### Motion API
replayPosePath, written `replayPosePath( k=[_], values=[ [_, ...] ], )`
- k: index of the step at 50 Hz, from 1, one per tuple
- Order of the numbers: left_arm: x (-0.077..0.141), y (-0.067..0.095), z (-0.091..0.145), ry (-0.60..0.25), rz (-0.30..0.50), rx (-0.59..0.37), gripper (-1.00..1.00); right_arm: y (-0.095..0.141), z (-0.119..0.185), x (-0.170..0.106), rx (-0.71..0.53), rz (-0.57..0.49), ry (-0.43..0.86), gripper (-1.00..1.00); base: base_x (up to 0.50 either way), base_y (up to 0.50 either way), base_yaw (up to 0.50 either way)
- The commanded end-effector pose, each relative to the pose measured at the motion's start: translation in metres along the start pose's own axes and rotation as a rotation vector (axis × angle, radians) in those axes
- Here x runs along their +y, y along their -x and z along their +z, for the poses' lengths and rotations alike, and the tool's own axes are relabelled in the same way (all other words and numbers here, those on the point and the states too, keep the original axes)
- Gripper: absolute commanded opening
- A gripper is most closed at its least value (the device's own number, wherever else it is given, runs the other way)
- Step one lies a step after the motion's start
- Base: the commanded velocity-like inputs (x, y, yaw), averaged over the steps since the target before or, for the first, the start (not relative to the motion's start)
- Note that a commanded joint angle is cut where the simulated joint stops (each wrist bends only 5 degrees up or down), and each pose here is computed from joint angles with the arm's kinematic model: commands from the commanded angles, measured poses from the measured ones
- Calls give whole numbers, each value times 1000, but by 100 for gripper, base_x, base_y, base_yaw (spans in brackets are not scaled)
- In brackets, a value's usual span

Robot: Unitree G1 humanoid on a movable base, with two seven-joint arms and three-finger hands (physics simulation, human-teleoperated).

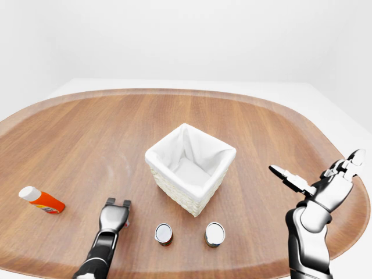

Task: Pick up the alphabet soup and the cream cheese box, and put them in the basket.

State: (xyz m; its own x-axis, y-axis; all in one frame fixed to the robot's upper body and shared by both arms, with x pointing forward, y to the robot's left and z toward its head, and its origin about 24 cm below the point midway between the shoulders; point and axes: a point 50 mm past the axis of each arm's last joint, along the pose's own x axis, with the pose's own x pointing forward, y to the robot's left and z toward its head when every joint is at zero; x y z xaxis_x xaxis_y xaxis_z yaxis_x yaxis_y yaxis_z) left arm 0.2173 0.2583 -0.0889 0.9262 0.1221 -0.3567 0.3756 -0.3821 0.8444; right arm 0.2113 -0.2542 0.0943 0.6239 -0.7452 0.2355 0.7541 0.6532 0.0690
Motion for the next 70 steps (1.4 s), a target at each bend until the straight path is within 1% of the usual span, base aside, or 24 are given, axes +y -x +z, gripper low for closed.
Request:
replayPosePath(
  k=[1, 8, 15, 26, 29, 30, 33, 42, 51, 56, 62, 70],
  values=[
    [-40, 24, -3, 87, -221, 71, -100, 0, -1, 0, 0, 1, 1, 100, 0, 0, 0],
    [-38, 23, -6, 94, -212, 85, -100, 0, 0, 0, 0, 1, 1, 100, 0, 0, 0],
    [-31, 17, -13, 140, -181, 131, -100, 0, -2, 1, 0, 4, 2, 100, 0, 0, 0],
    [-26, 14, -24, 196, -135, 189, -100, 0, 0, 0, 1, 0, 0, 100, 0, 0, 0],
    [-24, 13, -23, 200, -121, 186, -100, 0, 0, 0, 0, 0, 1, 100, 0, 0, 0],
    [-21, 13, -25, 215, -100, 196, -100, 0, -1, 0, 0, 0, 1, 100, 0, 0, 0],
    [-19, 13, -27, 222, -69, 200, -100, 0, 0, 0, 0, -1, 0, 100, 0, 0, 0],
    [-11, 15, -29, 244, 8, 211, -100, 0, -1, 0, 0, -1, 0, 100, 0, 0, 0],
    [8, 18, -27, 260, 134, 206, -100, 0, -1, 0, 0, 0, 1, 100, 0, 0, 0],
    [11, 18, -25, 257, 155, 202, -100, 0, 1, 0, -1, -1, 0, 100, 0, 0, 0],
    [21, 23, -31, 266, 224, 223, -100, -1, -1, 0, 0, -1, 1, 100, 0, 0, 0],
    [27, 27, -35, 275, 267, 247, -100, -1, -1, 0, 1, -1, 1, 100, 0, 0, 0]
  ],
)
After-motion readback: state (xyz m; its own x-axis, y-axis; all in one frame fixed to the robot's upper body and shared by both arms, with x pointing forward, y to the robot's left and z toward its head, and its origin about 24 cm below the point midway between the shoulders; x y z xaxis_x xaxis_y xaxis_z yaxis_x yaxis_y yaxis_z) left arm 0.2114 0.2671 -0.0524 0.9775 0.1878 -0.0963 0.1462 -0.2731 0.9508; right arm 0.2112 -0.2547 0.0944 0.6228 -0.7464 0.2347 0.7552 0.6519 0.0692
